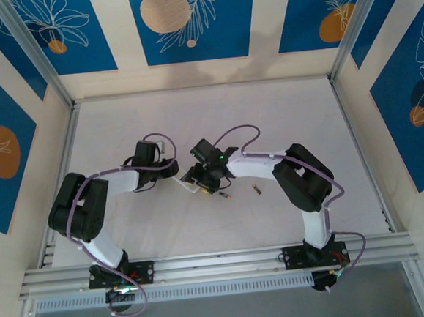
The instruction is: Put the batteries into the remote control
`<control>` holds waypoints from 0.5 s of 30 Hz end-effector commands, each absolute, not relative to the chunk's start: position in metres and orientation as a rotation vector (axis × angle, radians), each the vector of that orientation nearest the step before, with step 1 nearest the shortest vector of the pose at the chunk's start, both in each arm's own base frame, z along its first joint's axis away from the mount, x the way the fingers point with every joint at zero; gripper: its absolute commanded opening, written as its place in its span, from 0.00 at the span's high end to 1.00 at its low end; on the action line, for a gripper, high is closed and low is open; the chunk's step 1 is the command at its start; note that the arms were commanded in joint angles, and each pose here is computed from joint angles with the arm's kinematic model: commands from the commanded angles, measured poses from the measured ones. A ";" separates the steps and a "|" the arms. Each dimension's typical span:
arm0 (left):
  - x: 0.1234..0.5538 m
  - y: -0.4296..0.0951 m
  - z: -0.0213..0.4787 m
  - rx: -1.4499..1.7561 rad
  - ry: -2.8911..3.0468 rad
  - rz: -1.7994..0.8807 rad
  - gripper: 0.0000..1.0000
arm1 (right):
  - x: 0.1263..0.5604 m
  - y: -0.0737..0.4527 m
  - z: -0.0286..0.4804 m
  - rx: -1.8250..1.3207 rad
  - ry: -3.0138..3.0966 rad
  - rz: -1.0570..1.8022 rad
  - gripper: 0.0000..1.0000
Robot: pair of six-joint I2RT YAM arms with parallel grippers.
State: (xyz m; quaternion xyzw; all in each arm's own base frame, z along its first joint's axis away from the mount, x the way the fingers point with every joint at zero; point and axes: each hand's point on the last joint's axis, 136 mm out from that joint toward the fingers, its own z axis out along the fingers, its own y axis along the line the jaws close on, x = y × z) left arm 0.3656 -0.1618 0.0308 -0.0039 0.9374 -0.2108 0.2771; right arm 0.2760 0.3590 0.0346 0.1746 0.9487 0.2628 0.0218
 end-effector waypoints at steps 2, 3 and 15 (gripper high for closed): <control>0.357 -0.158 0.026 -0.003 2.555 -0.562 0.56 | 0.277 0.357 0.027 0.541 2.980 0.783 0.43; 0.357 -0.158 0.025 -0.003 2.556 -0.562 0.56 | 0.278 0.357 0.026 0.545 2.983 0.778 0.43; 0.358 -0.158 0.026 -0.003 2.556 -0.560 0.56 | 0.273 0.352 0.009 0.595 3.033 0.723 0.50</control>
